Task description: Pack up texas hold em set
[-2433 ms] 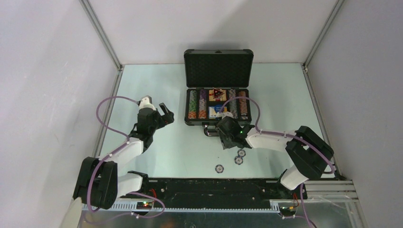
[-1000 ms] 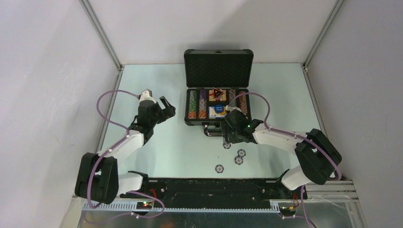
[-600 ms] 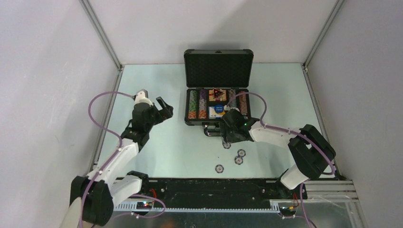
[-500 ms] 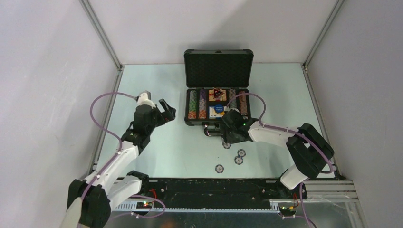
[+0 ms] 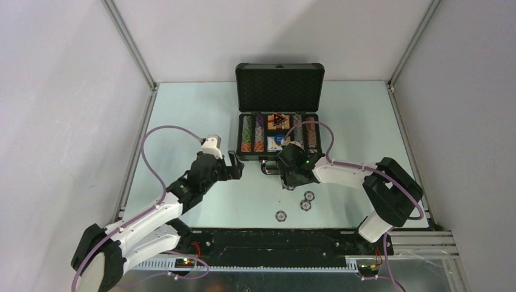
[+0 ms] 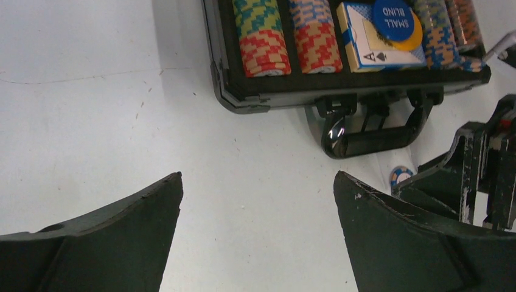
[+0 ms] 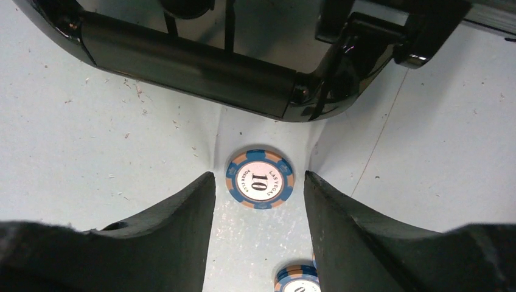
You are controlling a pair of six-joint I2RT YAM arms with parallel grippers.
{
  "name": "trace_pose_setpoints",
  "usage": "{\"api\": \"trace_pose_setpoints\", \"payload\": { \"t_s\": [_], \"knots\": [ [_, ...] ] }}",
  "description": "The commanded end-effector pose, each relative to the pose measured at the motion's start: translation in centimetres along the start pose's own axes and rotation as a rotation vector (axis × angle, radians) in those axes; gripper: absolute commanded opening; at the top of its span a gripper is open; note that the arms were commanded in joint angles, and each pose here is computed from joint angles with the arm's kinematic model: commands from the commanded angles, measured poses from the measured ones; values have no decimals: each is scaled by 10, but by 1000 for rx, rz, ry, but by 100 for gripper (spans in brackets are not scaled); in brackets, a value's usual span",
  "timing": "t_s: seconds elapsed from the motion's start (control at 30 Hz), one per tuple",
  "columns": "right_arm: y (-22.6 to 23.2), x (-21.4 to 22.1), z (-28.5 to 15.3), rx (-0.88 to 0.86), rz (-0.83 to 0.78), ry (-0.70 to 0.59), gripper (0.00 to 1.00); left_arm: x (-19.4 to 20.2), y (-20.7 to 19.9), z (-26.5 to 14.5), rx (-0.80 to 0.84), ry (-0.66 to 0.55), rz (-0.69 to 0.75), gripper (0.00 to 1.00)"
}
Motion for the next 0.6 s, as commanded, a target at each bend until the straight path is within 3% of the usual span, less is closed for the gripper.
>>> {"api": "trace_pose_setpoints", "payload": {
  "t_s": [0.0,0.57],
  "knots": [
    [4,9,3,29,-7,54,58,-9,-11,-3,51,-94,39,98],
    [9,18,7,135,-16,81,48,-3,-21,-1,108,-73,51,98]
  ]
}}
Point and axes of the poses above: each gripper's point midway between its finger pads, its own z axis out along the fingers, its own y axis along the line the jaws close on, x = y × z, the point moved 5 cm from there along -z, back along the fingers, and after that the axes turned 10 degrees about -z, right-handed, at the moved point
